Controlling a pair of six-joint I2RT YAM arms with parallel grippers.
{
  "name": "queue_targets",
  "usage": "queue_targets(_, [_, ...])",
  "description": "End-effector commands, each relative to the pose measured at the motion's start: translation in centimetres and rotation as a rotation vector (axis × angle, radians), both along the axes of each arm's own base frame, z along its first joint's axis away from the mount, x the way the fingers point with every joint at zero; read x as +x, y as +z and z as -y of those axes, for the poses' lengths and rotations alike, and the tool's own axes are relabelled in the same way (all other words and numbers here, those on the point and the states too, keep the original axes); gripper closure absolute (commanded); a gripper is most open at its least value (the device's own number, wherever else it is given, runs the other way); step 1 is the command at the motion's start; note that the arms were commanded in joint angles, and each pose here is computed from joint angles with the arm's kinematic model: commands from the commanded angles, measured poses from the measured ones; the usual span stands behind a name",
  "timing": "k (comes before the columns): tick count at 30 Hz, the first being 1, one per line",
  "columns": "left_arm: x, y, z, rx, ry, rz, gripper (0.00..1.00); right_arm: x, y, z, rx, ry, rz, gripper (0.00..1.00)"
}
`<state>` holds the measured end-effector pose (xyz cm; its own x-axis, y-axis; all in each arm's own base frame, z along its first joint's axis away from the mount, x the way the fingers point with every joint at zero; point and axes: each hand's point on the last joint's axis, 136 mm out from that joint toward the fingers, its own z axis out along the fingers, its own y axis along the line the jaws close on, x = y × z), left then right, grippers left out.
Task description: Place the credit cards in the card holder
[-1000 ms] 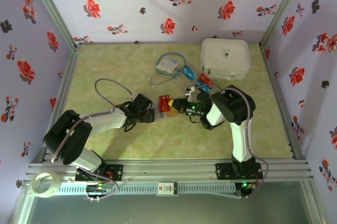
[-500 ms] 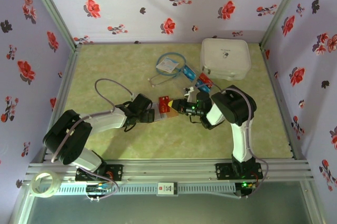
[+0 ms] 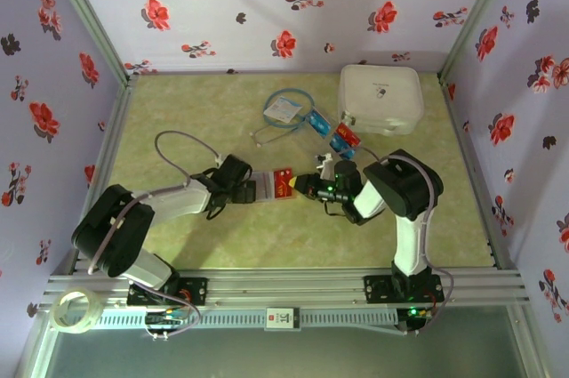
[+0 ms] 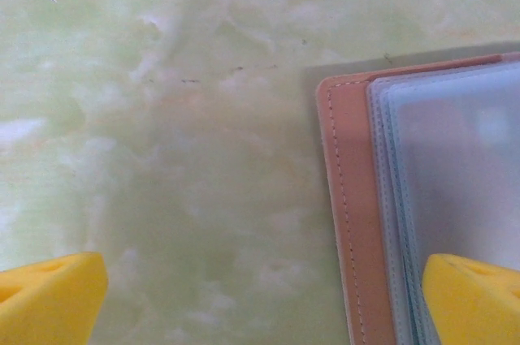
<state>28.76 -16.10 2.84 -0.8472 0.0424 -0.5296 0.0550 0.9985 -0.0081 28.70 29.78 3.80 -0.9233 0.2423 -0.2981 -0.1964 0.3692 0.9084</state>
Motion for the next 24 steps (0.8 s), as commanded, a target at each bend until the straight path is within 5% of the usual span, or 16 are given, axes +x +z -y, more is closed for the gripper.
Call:
queue_targets(1, [0.3, -0.3, -1.4, 0.066, -0.008, -0.008, 0.00, -1.2, -1.2, -0.2, -0.022, -0.017, -0.031, 1.00])
queue_targets(24, [-0.5, -0.3, -1.4, 0.021, -0.020, -0.015, 0.00, 2.5, 3.8, -1.5, 0.025, -0.131, 0.050, 1.00])
